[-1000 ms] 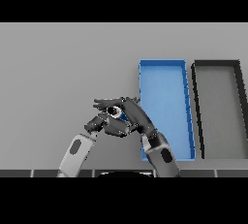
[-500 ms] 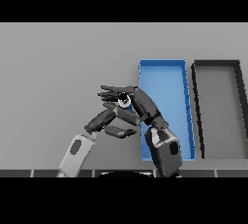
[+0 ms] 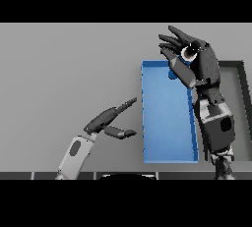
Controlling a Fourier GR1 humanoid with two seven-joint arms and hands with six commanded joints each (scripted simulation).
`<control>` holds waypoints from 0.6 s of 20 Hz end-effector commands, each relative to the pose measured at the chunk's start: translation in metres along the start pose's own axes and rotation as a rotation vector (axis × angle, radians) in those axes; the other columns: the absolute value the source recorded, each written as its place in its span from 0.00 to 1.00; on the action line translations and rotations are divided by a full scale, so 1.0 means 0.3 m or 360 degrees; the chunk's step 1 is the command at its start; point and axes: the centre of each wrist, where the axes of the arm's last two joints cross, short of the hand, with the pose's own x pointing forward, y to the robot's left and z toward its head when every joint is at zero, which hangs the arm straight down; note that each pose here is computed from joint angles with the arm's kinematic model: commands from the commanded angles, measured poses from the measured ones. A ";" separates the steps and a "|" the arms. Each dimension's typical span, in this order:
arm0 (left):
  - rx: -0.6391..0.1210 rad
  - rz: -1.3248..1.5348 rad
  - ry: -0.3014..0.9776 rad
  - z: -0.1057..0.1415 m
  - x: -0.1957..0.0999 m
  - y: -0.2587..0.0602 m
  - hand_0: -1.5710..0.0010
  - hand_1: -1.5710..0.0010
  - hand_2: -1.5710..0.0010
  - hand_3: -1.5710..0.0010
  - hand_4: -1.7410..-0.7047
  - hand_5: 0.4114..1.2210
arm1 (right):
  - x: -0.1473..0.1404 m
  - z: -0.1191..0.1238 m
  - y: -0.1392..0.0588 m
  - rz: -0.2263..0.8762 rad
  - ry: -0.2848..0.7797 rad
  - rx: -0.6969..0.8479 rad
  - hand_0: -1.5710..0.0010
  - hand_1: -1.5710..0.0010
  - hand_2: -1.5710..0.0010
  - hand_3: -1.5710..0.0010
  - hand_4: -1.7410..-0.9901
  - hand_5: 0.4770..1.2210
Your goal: Pick up the blue pipe and place it into the blue bin.
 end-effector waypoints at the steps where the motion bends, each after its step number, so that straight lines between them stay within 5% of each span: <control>1: -0.0001 -0.0004 -0.0008 -0.009 0.004 -0.006 1.00 1.00 1.00 1.00 0.82 0.00 | 0.000 0.009 -0.038 0.0026 0.0031 -0.0065 0.00 0.00 0.00 0.00 0.00 1.00; 6: 0.0009 -0.0054 -0.0033 -0.006 0.016 0.008 1.00 1.00 1.00 1.00 0.84 0.00 | -0.066 0.129 -0.186 0.0067 0.0276 -0.0301 0.00 0.00 0.00 0.00 0.00 1.00; 12: 0.0008 -0.0026 -0.0034 0.003 0.005 -0.012 1.00 1.00 1.00 1.00 0.84 0.01 | -0.207 0.328 -0.210 0.0015 0.0620 -0.0493 0.00 0.00 0.00 0.00 0.00 1.00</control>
